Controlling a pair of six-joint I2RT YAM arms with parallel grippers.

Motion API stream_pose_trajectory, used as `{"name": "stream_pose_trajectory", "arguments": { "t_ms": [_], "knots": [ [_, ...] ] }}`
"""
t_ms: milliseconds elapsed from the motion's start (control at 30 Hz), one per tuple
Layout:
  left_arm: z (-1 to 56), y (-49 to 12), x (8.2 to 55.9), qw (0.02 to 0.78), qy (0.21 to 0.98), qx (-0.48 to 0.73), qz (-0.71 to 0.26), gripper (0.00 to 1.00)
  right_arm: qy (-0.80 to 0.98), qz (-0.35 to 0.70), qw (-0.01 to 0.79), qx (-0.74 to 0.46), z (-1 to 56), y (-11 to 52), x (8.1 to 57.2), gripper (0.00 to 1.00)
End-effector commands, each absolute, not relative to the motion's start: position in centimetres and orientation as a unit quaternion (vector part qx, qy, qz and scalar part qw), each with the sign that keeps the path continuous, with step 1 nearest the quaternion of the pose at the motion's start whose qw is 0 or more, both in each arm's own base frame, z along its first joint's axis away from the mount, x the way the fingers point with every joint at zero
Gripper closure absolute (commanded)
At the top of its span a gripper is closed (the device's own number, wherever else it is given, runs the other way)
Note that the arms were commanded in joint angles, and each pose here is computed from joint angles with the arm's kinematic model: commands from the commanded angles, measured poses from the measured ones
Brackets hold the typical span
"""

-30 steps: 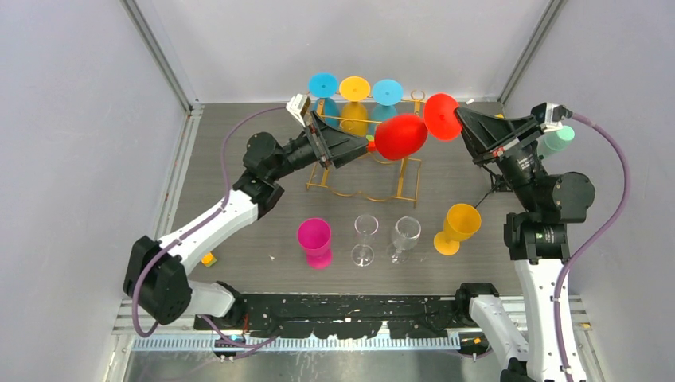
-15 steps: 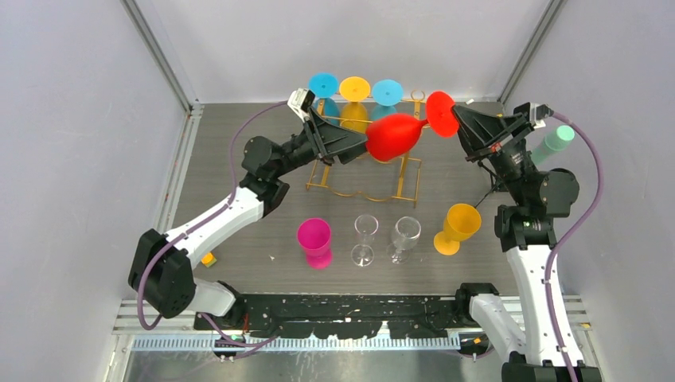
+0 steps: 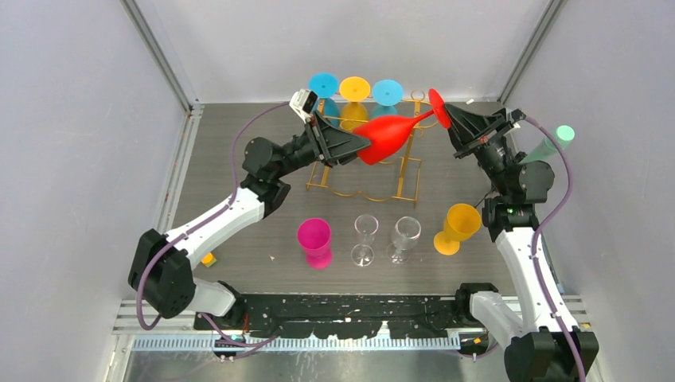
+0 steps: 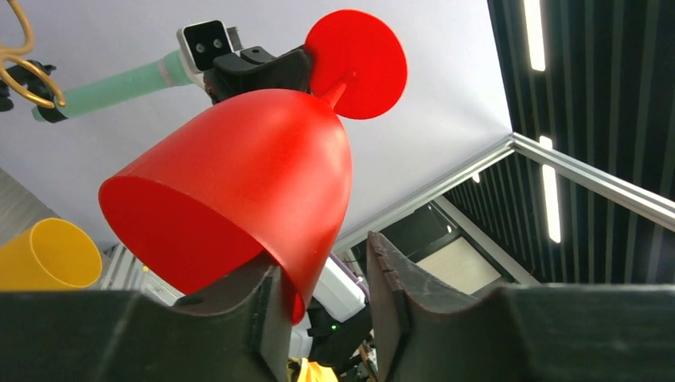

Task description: Take the wine glass off the wine glass rack

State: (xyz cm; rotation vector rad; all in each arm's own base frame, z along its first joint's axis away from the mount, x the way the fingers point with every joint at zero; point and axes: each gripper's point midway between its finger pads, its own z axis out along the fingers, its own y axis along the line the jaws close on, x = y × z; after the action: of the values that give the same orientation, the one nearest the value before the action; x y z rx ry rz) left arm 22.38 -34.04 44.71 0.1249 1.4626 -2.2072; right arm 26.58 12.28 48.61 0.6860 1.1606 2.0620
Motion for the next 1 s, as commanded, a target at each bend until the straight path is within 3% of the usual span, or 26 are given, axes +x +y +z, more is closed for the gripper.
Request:
{"name": "stream_pose_trajectory", "arguments": {
  "t_ms": [0, 167, 300, 367, 400, 500, 567, 733, 967],
  "knots": [
    [48.9, -32.5, 19.2, 0.265, 0.482, 0.096, -0.829, 0.66, 0.434, 0.795, 0.340, 0.252, 48.3, 12.3, 26.3, 1.00],
    [48.8, -32.5, 19.2, 0.272, 0.482, 0.099, -0.827, 0.96, 0.435, 0.793, 0.337, 0.262, 47.5, 12.2, 26.7, 1.00],
    [48.6, -32.5, 19.4, 0.286, 0.481, 0.101, -0.823, 1.00, 0.438, 0.791, 0.343, 0.254, 47.6, 12.3, 26.4, 0.98],
    [48.5, -32.5, 19.5, 0.298, 0.483, 0.103, -0.817, 1.00, 0.441, 0.789, 0.347, 0.249, 47.6, 12.4, 26.3, 0.81],
    [48.4, -32.5, 19.5, 0.305, 0.486, 0.105, -0.812, 1.00, 0.442, 0.787, 0.352, 0.247, 47.6, 12.4, 26.2, 0.65],
    [48.2, -32.3, 19.6, 0.333, 0.501, 0.113, -0.791, 1.00, 0.449, 0.779, 0.360, 0.247, 47.3, 12.4, 26.2, 0.35],
    [48.0, -32.0, 19.7, 0.361, 0.518, 0.118, -0.767, 1.00, 0.457, 0.770, 0.368, 0.249, 47.0, 12.4, 26.2, 0.26],
    [46.3, -29.4, 20.9, 0.470, 0.593, 0.111, -0.644, 1.00, 0.484, 0.736, 0.392, 0.265, 45.7, 12.3, 26.7, 0.22],
    [41.4, -20.0, 23.3, 0.586, 0.710, 0.028, -0.390, 1.00, 0.523, 0.687, 0.427, 0.270, 44.9, 12.2, 26.8, 0.22]
  ]
}}
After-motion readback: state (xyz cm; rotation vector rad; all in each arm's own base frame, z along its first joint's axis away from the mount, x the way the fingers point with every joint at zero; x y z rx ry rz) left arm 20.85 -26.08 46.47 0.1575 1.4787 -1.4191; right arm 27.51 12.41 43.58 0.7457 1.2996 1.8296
